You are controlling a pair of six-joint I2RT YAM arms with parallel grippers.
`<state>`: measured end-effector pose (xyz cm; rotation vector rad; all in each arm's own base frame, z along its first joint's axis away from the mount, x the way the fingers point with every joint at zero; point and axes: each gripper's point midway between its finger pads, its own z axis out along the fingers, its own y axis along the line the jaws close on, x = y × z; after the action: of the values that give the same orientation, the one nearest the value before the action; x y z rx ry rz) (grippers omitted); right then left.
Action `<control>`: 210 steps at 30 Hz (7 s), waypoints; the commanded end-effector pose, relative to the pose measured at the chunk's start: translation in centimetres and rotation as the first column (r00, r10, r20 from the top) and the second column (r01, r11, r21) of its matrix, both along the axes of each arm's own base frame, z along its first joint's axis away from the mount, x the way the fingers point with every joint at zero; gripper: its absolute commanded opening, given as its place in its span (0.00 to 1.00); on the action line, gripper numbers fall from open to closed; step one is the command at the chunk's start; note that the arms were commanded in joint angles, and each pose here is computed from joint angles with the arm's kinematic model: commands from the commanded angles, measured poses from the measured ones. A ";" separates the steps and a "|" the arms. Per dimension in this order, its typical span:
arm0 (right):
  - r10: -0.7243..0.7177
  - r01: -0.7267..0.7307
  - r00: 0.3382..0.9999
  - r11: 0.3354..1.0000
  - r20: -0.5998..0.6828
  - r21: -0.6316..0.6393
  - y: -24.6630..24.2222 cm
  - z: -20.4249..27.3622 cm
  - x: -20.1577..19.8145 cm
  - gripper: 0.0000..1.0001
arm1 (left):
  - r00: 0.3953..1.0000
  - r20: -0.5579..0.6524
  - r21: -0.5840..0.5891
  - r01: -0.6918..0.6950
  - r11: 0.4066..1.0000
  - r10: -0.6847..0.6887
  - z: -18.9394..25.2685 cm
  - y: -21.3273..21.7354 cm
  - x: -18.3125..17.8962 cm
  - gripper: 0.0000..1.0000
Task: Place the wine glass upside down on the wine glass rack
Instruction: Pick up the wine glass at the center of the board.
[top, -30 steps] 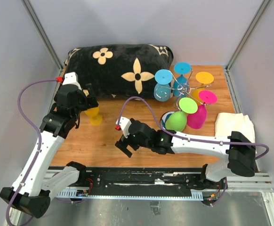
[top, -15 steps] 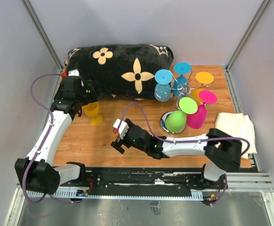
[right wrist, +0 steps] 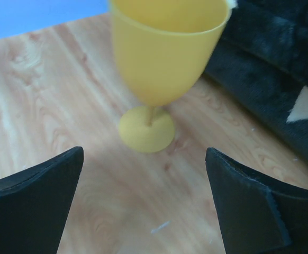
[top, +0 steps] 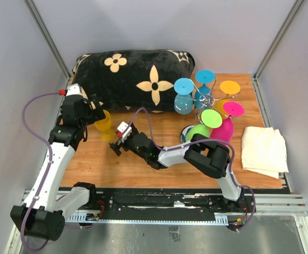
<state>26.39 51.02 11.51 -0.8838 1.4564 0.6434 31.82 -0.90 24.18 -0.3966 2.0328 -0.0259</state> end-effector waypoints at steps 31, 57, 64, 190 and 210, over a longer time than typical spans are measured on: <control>-0.069 0.041 0.993 0.964 0.098 0.262 7.0 -0.5 9.9 0.98 | 0.996 0.086 -0.022 -0.007 1.000 0.009 0.8 0.5 -3.2 1.00; 0.048 -0.124 0.968 0.944 0.246 0.304 6.0 3.4 7.4 0.61 | 0.987 0.156 -0.044 -0.043 0.998 0.049 2.7 1.1 -4.4 1.00; 0.055 -0.142 0.945 0.957 0.321 0.254 4.0 5.4 4.6 0.60 | 0.971 0.233 -0.093 -0.037 0.995 0.058 4.7 0.9 -5.6 1.00; 0.065 -0.083 0.972 0.994 0.227 0.070 -26.6 8.4 -19.2 0.98 | 0.582 0.659 -0.151 0.723 0.674 -0.477 8.9 -17.4 -16.0 0.00; 0.329 -0.275 0.909 0.935 0.255 -0.225 -29.2 13.4 -21.1 0.94 | 0.125 0.294 0.733 0.606 0.308 -0.948 7.7 -16.6 -18.1 0.01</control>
<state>5.91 21.51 23.23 -1.1853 1.2514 0.6360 14.81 -16.48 32.20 0.7828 1.2619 -0.4320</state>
